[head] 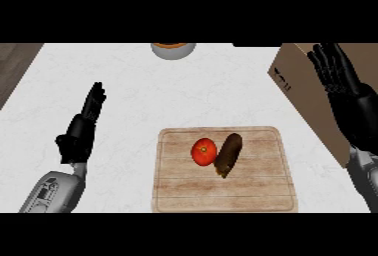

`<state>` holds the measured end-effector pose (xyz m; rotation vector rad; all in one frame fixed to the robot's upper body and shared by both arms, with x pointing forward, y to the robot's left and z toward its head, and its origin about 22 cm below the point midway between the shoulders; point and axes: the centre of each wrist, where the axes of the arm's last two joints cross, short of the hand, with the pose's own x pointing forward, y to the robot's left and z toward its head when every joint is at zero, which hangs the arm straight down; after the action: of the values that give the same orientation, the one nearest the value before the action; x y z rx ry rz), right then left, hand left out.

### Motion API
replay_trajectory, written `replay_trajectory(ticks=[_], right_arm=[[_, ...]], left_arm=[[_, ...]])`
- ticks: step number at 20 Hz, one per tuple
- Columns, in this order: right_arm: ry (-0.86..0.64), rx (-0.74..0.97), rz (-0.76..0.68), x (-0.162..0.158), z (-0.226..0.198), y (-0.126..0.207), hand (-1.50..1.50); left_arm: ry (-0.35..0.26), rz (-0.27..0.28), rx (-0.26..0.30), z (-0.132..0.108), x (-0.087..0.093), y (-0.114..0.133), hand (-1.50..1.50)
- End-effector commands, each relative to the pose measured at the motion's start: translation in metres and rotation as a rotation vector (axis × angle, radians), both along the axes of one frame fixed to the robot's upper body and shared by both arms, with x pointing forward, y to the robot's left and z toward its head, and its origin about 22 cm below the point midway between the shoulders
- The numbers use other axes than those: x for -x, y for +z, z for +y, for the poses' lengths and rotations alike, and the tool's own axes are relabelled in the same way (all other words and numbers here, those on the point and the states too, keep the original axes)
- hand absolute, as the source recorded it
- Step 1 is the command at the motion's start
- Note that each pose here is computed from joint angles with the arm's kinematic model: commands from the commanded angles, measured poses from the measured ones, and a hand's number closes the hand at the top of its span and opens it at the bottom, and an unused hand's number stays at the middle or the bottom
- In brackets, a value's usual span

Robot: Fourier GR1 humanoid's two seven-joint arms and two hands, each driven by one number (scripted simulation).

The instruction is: Pick the tomato from the cutting board and place it in the cardboard box

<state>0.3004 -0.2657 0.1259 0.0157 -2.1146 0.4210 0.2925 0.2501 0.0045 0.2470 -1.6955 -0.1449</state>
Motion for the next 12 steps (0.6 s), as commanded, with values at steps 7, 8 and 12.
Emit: replay_trajectory(ticks=[7, 8, 12], right_arm=[[0.031, 0.335, 0.039, -0.027, 0.026, 0.014, -1.5], [0.038, -0.042, 0.143, -0.032, 0.047, -0.023, -1.5], [0.264, -0.106, -0.027, -0.02, 0.059, -0.047, -1.5]], left_arm=[[-0.014, 0.201, 0.2, 0.023, 0.009, 0.013, 0.0], [-0.023, 0.235, 0.229, 0.043, 0.019, 0.018, 0.0], [0.004, 0.256, 0.238, 0.063, 0.034, 0.027, 0.0]])
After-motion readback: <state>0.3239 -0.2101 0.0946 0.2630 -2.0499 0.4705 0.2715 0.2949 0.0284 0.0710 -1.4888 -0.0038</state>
